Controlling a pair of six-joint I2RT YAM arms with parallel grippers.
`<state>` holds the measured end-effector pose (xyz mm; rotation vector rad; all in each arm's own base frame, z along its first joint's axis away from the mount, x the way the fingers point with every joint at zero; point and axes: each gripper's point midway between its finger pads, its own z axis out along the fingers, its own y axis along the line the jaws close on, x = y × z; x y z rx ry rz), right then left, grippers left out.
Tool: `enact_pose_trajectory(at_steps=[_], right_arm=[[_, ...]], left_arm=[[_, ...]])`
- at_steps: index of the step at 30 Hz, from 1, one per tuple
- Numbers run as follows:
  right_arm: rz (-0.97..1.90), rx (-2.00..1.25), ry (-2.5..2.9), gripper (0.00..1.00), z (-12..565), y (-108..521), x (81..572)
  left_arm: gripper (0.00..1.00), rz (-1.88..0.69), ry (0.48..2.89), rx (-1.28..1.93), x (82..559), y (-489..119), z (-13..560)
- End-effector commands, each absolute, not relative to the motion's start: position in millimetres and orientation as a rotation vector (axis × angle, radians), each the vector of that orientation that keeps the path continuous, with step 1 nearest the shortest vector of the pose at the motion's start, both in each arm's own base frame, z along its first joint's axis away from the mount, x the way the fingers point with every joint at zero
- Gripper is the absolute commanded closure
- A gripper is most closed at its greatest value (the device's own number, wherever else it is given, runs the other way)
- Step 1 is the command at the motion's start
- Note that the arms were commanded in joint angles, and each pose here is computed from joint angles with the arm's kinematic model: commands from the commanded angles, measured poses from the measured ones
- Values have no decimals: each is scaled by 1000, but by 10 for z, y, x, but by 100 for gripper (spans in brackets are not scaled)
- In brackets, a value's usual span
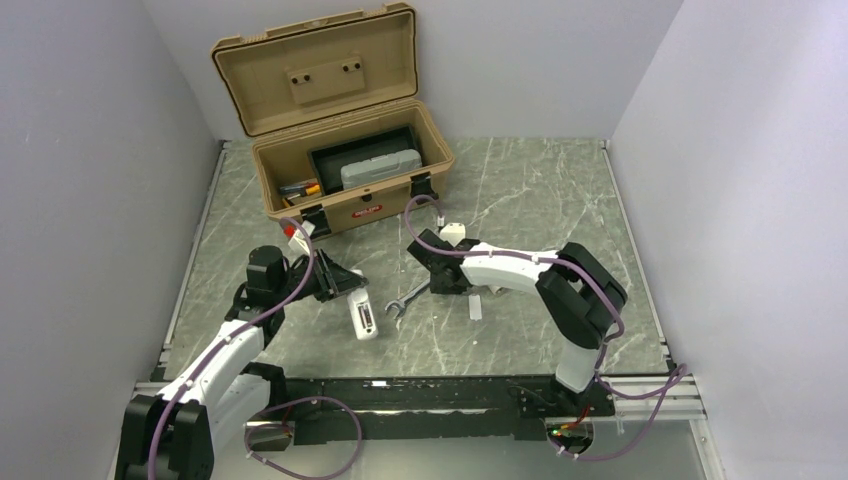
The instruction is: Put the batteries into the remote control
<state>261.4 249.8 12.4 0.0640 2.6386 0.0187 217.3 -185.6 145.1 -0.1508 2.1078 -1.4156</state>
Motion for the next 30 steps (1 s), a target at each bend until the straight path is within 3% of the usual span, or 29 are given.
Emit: enact_pose_trajectory(at_steps=[1,7,14,22,30], right_arm=[[-137,70,2698,72,-139,2276,2494],[-158,63,2703,76,-178,2257,2488],[-121,64,2694,100,-89,2235,2449],[48,-14,2587,100,390,2260,2454],[643,-369,2296,100,1561,2833,2075]], left_arm=[[100,-1432,2057,-93,2208,-1875,1602],[100,-1430,2060,-93,2204,-1873,1592],[100,-1429,2061,-98,2190,-1869,1578],[100,-1438,2044,-99,2216,-1877,1605],[100,-1585,1938,-165,2216,-2034,1702]])
